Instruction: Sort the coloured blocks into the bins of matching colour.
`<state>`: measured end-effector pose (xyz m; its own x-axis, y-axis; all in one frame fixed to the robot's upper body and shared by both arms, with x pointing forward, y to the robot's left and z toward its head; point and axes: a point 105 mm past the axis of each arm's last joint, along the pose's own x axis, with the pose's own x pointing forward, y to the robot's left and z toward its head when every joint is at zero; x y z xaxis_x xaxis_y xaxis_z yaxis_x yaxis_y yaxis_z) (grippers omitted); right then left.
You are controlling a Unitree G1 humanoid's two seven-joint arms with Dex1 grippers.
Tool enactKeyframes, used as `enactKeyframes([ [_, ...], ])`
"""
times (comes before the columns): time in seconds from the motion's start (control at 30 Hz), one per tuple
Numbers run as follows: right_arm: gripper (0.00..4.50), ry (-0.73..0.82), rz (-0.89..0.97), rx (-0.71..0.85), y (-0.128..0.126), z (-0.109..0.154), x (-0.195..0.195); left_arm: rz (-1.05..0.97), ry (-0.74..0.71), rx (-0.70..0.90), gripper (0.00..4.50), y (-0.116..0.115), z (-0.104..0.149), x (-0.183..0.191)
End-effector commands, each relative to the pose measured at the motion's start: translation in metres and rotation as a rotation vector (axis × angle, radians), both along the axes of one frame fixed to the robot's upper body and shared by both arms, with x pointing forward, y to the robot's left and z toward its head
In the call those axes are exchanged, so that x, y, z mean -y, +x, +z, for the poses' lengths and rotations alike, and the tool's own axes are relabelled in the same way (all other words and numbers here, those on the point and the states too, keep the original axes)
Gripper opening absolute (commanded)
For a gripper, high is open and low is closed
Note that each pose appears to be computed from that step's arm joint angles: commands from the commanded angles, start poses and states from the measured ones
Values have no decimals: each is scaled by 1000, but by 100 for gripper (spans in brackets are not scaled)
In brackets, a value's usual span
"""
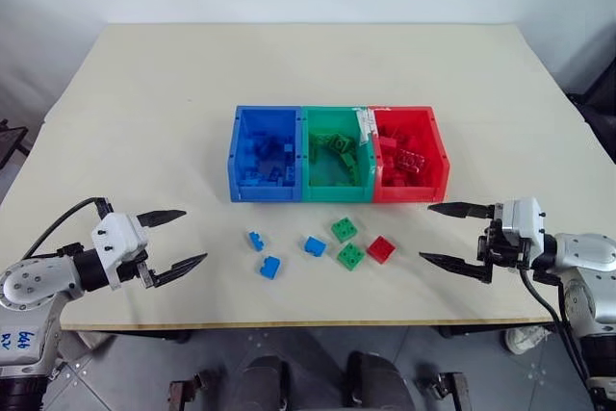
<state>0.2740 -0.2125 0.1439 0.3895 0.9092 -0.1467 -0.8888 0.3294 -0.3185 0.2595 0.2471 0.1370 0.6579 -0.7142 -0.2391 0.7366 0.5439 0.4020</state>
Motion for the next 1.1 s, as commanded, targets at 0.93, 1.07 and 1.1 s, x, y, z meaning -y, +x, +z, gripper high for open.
enactKeyframes([
  [0.93, 450, -249, 345, -106, 25, -25, -36, -335, -27, -66, 447, -39, -16, 79],
  [1.07, 450, -271, 396, -121, 29, -31, -49, -298, -23, -83, 447, -43, -20, 70],
  [1.1, 450, -287, 410, -137, 28, -34, -50, -288, -23, -82, 447, -44, -19, 68],
])
